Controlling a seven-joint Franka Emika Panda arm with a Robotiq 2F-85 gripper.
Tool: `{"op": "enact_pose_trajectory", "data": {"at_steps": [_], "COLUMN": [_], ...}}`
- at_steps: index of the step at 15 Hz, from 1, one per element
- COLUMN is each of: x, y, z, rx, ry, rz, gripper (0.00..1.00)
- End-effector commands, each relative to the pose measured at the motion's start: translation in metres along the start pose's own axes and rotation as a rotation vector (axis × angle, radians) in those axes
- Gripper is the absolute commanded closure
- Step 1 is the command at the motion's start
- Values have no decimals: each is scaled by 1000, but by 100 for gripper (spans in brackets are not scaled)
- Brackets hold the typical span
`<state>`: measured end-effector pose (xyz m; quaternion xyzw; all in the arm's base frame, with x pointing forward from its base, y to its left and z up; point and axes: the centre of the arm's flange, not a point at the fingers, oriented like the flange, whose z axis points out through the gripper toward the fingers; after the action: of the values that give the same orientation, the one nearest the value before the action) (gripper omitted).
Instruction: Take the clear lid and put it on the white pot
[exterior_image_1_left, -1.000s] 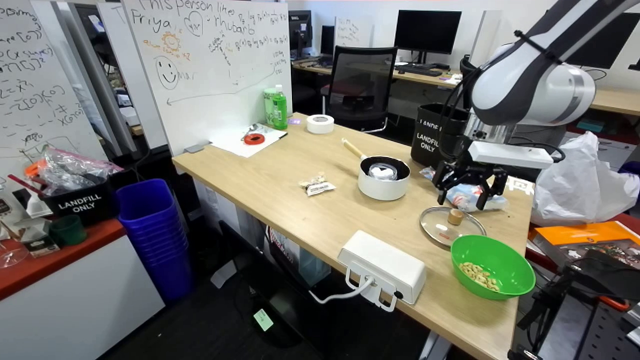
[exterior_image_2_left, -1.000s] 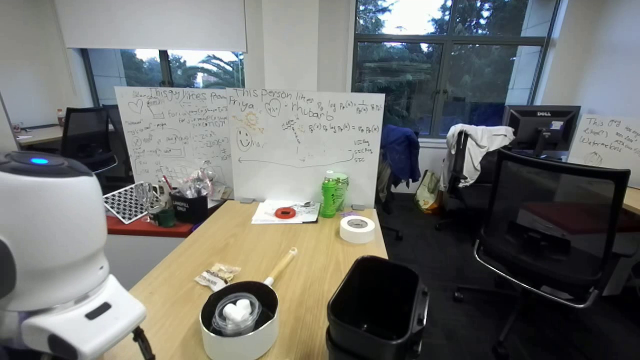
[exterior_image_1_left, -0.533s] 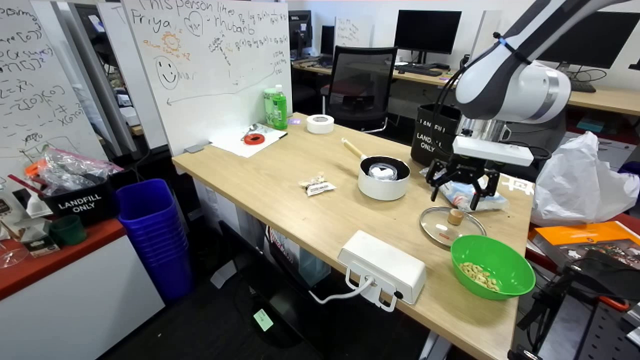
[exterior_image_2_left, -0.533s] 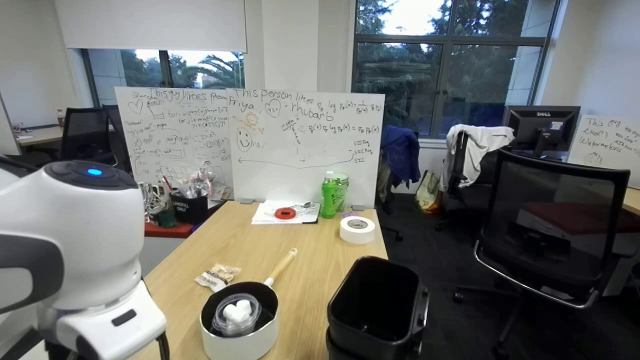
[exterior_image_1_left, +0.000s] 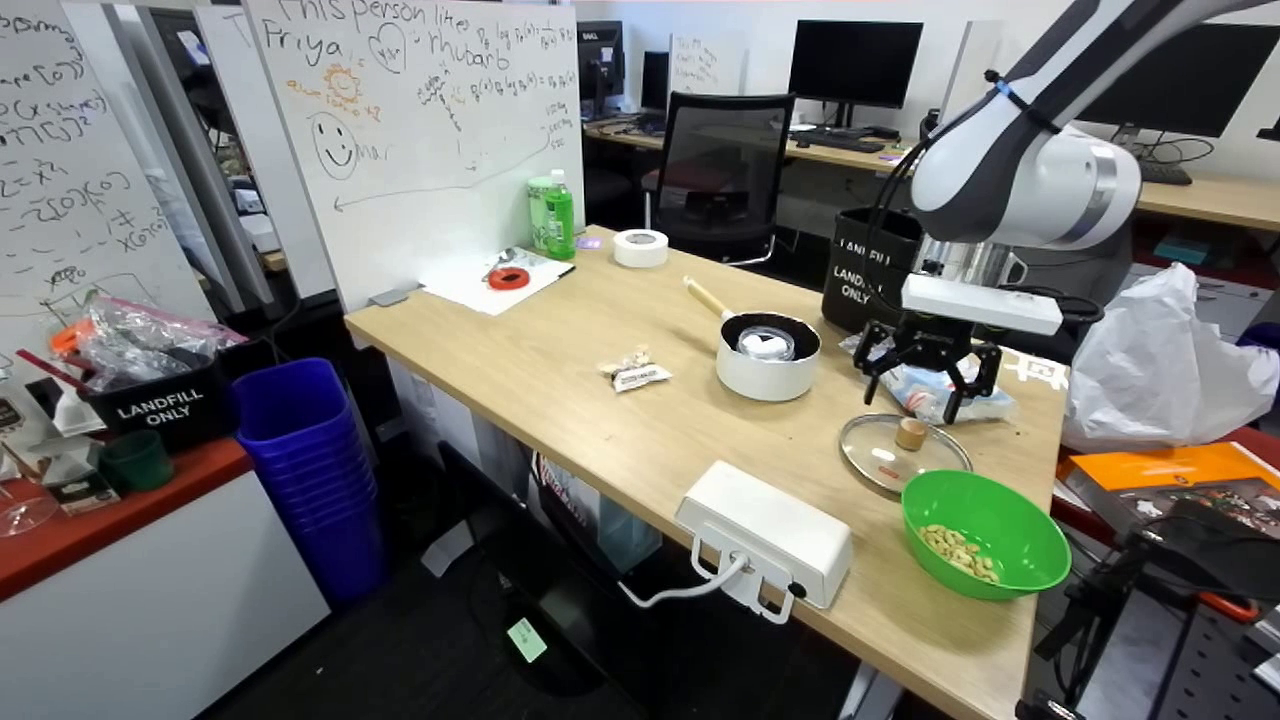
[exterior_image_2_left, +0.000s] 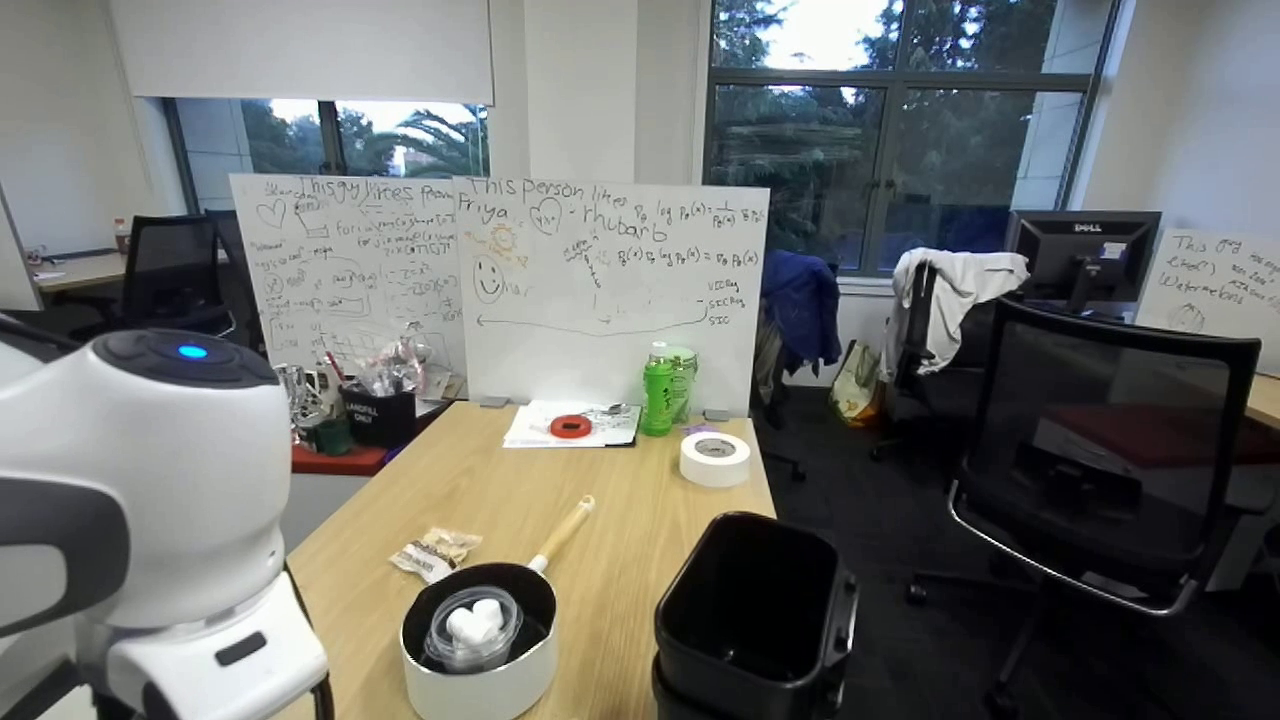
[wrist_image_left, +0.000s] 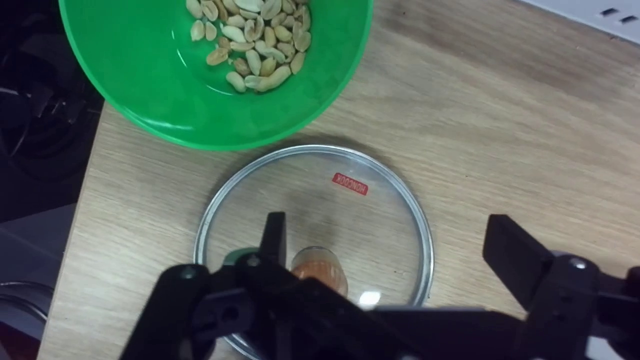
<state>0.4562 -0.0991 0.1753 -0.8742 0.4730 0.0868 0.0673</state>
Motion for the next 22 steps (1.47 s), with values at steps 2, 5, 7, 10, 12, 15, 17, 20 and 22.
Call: {"op": "enact_pose_trajectory", "data": {"at_steps": [2,5,7,10,12,15,17,20,22], "x": [24,38,45,51,55,59,61,64,65], "y": [11,19,18,16,15,14,13,13,13], "z": [16,27,33,43,48,53,55,55,54], "rx": [-13,-24,-14,-25,-29,-33,-26,-16,-11], "ry": [-2,-2,14,22,32,41,58,79,84], "rz": [200,316,390,476,519,562,579,605,615], "gripper": [0,0,0,0,0,0,0,32,47]}}
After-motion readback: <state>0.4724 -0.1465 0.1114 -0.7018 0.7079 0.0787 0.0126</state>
